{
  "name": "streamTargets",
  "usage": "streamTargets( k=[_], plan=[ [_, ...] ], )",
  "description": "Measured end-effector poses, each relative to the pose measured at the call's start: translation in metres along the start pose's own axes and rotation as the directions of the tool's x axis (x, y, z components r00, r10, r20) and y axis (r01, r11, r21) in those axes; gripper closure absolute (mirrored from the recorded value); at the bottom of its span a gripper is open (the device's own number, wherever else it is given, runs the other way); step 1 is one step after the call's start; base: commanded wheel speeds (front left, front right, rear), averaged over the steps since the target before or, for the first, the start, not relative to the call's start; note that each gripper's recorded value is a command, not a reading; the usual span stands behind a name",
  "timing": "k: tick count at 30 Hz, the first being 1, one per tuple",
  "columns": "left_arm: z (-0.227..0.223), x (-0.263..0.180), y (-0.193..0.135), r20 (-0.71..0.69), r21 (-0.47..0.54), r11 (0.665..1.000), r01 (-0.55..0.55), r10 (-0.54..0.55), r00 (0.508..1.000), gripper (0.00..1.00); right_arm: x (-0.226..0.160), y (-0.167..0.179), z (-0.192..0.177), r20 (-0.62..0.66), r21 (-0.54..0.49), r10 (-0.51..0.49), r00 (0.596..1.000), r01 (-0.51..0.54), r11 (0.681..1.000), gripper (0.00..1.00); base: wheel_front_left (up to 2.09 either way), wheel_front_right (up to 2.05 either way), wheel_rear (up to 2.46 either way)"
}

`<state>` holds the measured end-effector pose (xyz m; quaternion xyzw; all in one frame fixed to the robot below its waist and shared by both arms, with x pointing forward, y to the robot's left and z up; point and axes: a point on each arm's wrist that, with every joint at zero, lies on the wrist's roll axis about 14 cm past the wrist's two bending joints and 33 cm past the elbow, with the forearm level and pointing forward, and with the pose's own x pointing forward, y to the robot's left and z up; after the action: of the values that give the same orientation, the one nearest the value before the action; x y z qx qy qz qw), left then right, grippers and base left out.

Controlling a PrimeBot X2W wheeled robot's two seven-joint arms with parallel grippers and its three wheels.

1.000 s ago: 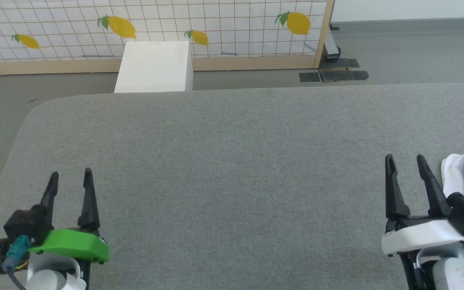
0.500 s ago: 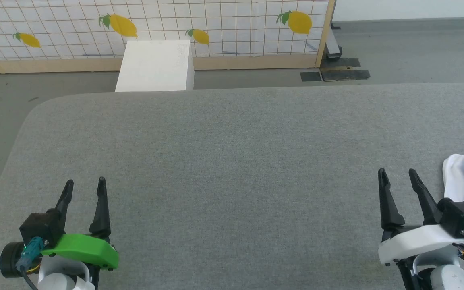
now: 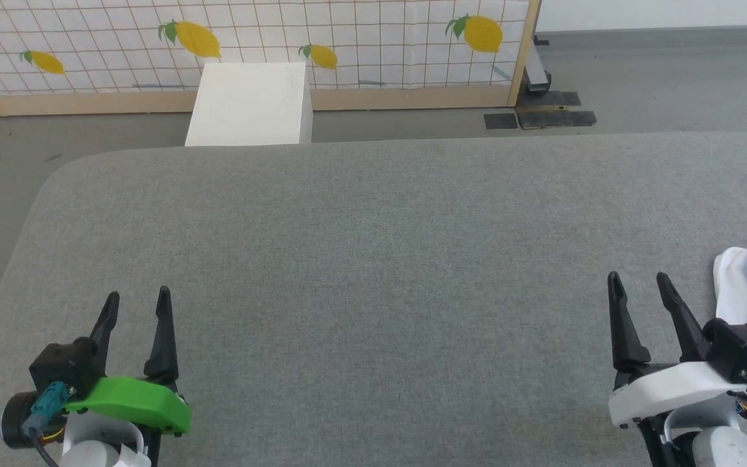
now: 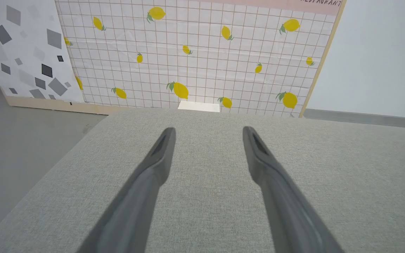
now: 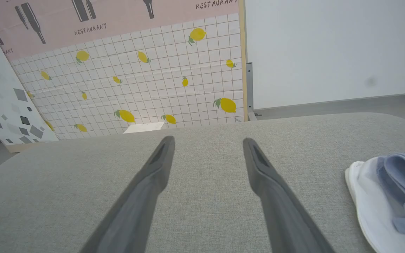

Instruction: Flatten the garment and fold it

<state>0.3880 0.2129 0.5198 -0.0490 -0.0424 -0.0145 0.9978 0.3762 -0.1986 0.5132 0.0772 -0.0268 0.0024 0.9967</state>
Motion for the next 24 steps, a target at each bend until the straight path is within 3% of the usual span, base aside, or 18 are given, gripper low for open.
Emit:
streamTargets(
  k=[19,20,24],
  plan=[
    [-0.0034,0.001,0.0001,-0.01,-0.008,1.0,0.003,-0.003,1.0,0.0,0.0005,0.0033,-0.0029,-0.009,0.006,0.009,1.0,-0.009,1.0,0.0,0.0,0.0,0.0],
    [-0.0034,0.001,0.0,-0.01,-0.008,1.0,0.003,-0.003,1.0,1.0,0.0005,0.0035,-0.0029,-0.009,0.006,0.01,1.0,-0.01,1.0,1.0,0.0,0.0,0.0],
    [-0.0035,0.0008,-0.0003,-0.011,-0.007,1.0,0.003,-0.003,1.0,1.0,0.0006,0.0035,-0.0026,-0.008,0.006,0.01,1.0,-0.01,1.0,1.0,0.0,0.0,0.0]
  ],
)
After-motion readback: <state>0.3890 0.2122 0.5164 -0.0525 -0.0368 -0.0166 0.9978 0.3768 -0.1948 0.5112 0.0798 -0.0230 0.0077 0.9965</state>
